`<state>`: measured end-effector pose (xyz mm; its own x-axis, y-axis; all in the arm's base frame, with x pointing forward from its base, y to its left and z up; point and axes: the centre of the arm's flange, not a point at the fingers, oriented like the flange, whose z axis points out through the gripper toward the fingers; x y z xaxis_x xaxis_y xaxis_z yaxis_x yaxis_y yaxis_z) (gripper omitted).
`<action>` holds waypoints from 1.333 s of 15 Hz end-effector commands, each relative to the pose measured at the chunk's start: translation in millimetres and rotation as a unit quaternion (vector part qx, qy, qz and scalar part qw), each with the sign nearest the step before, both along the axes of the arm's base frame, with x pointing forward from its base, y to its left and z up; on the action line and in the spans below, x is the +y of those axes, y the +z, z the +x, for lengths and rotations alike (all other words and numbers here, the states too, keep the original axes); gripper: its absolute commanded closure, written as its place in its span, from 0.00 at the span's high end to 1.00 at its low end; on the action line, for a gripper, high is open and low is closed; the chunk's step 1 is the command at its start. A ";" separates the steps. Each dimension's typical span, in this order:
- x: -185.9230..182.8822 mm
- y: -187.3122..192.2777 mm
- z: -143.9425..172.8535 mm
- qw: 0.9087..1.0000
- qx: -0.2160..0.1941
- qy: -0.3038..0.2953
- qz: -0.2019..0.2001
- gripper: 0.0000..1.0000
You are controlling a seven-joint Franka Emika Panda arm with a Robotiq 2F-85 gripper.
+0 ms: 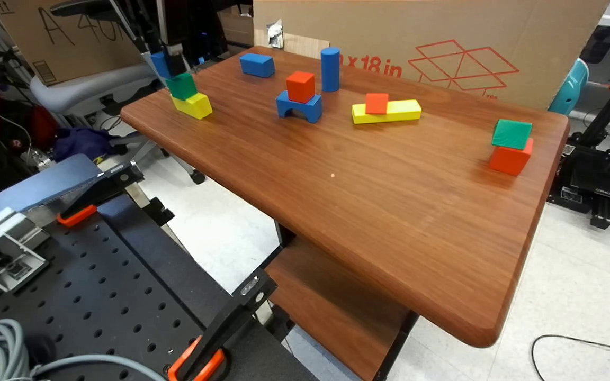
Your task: Put the middle blue block on the green block
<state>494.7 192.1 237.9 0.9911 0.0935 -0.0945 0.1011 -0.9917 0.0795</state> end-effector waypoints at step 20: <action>6.0 -4.4 3.6 0.999 -0.017 0.025 -0.021 1.00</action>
<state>496.9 195.9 227.8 0.9856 0.1395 -0.0961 0.1503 -0.9817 0.1171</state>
